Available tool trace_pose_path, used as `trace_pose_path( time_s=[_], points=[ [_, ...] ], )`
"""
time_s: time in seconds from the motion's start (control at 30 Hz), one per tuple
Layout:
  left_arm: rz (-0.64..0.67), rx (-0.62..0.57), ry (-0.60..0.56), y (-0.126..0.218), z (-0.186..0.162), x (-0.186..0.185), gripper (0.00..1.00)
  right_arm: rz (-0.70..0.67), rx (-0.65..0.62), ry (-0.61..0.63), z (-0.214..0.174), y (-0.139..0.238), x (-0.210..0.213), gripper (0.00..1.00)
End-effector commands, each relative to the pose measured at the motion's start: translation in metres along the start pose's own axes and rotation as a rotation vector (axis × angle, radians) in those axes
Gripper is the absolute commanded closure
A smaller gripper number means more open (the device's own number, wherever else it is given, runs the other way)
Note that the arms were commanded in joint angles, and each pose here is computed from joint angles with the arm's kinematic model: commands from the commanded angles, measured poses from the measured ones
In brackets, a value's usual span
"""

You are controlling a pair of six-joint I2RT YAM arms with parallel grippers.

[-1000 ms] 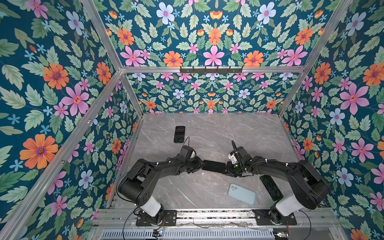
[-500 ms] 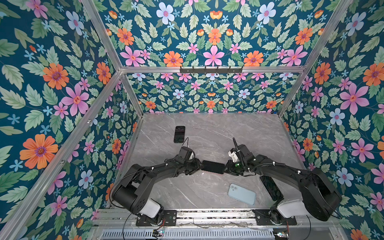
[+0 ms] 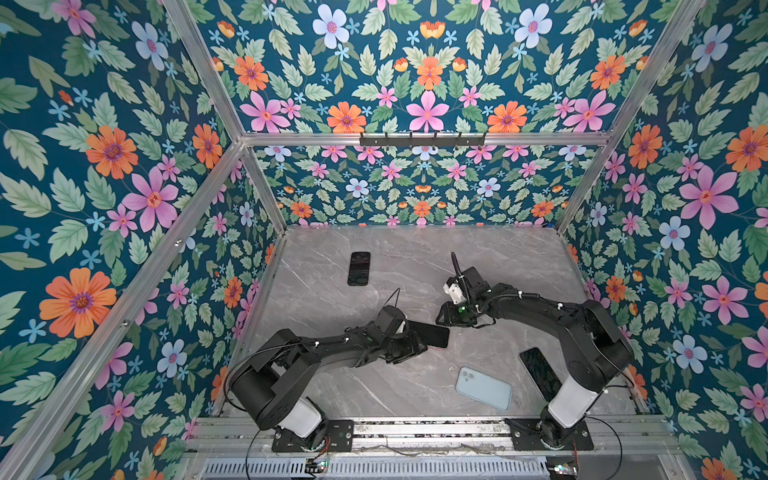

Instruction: Put the phone into the phone case

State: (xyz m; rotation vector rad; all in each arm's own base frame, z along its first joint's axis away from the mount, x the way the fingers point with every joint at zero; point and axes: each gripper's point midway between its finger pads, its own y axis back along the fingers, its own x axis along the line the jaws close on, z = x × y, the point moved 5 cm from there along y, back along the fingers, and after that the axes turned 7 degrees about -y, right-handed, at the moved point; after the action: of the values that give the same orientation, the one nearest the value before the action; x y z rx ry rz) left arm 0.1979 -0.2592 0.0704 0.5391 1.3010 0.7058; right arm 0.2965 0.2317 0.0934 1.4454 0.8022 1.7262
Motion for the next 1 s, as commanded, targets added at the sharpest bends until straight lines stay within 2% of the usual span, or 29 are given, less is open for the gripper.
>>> trace_pose_path(
  time_s=[0.0, 0.17, 0.4, 0.53, 0.67, 0.83, 0.9, 0.97],
  points=[
    [0.015, -0.03, -0.003, -0.005, 0.007, 0.001, 0.42, 0.059, 0.053, 0.059, -0.006, -0.005, 0.004, 0.53],
    [0.019, -0.039, 0.0, -0.012, 0.014, 0.003, 0.47, 0.053, 0.104, 0.052, -0.015, -0.016, -0.007, 0.56],
    [0.028, -0.06, 0.006, -0.011, 0.029, 0.007, 0.53, 0.114, 0.152, 0.011, -0.037, -0.011, -0.004, 0.59],
    [0.019, -0.055, -0.016, -0.014, 0.044, -0.001, 0.6, 0.134, 0.153, -0.014, -0.051, -0.008, 0.002, 0.63],
    [-0.053, -0.038, -0.013, -0.018, 0.051, -0.011, 0.65, 0.139, 0.149, -0.071, -0.064, -0.01, 0.002, 0.73],
    [0.003, 0.043, 0.04, -0.013, 0.035, 0.002, 0.66, 0.117, 0.108, -0.111, -0.07, 0.002, 0.0, 0.77],
    [0.012, 0.092, 0.09, -0.008, 0.02, 0.003, 0.7, 0.061, 0.097, -0.136, -0.072, 0.009, -0.006, 0.77],
    [0.064, 0.088, 0.109, 0.004, 0.015, 0.004, 0.72, 0.024, 0.068, -0.185, -0.073, 0.015, -0.01, 0.76]
  ],
)
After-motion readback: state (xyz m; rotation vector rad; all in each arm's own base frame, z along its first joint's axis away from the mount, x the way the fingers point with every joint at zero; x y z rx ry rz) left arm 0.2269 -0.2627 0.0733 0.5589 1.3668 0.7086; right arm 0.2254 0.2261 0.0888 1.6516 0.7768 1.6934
